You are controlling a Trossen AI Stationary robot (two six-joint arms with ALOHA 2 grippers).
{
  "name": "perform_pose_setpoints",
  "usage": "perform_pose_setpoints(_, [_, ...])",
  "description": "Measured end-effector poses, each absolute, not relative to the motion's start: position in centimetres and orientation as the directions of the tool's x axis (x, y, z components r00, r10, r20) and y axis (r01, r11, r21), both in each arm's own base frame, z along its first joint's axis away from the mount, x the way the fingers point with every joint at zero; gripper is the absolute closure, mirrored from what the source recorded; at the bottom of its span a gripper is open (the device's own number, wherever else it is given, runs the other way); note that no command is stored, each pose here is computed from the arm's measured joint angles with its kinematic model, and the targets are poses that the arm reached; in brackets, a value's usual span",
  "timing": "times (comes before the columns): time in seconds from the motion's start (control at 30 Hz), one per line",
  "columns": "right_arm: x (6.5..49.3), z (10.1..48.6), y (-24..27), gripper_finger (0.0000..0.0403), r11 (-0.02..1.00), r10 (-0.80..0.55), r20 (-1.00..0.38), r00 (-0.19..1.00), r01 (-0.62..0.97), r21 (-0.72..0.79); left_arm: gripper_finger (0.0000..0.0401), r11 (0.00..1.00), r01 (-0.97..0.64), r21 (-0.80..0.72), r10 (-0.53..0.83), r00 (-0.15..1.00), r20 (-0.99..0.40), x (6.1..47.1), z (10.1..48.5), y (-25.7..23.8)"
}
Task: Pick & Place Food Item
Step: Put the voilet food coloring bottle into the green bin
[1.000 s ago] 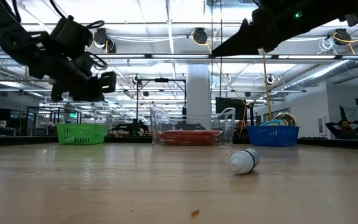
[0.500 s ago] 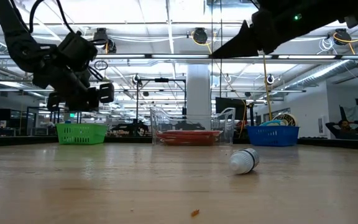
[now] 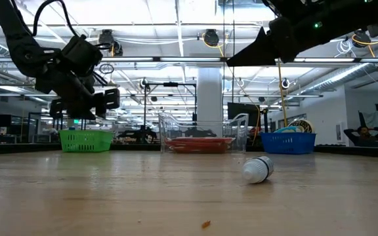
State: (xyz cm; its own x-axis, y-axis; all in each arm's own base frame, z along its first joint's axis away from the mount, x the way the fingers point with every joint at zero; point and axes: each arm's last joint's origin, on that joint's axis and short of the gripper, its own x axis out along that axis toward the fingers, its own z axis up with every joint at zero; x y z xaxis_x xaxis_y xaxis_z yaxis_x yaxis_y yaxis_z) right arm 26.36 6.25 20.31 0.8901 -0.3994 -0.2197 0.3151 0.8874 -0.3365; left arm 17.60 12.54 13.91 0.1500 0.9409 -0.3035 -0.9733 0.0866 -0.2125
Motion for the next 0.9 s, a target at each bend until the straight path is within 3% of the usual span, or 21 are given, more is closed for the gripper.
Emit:
perform_pose_setpoints(0.13, [26.4, 20.3, 6.3, 0.0248, 0.888, -0.399, -0.220, 0.890, 0.315, -0.337, 0.0242, 0.159, -0.968, -0.195, 0.926, 0.215, -0.310, 17.8, 14.3, 12.3])
perform_pose_setpoints(0.27, [26.3, 20.3, 6.5, 0.0248, 0.903, -0.366, -0.226, 0.903, 0.287, -0.319, 0.0234, 0.391, -0.901, -0.187, 0.850, 0.431, -0.302, 18.3, 15.7, 11.2])
perform_pose_setpoints(0.37, [26.4, 20.2, 6.9, 0.0248, 0.946, -0.250, -0.245, 0.937, 0.183, -0.268, 0.0233, 0.563, -0.787, -0.252, 0.739, 0.616, -0.273, 18.7, 17.0, 10.1])
perform_pose_setpoints(0.47, [26.5, 20.2, 7.5, 0.0248, 0.980, -0.048, -0.271, 0.961, -0.006, -0.197, 0.0233, 0.670, -0.651, -0.356, 0.619, 0.755, -0.216, 18.9, 18.4, 8.8])
perform_pose_setpoints(0.6, [26.8, 19.2, 8.3, 0.0247, 0.973, 0.173, -0.312, 0.934, -0.212, -0.094, 0.0233, 0.752, -0.505, -0.424, 0.499, 0.856, -0.135, 18.9, 20.0, 7.1])
perform_pose_setpoints(0.9, [28.0, 13.6, 11.2, 0.0197, 0.934, 0.339, -0.439, 0.832, -0.352, 0.056, 0.0233, 0.812, -0.384, -0.439, 0.383, 0.919, -0.096, 19.3, 20.7, 4.4])
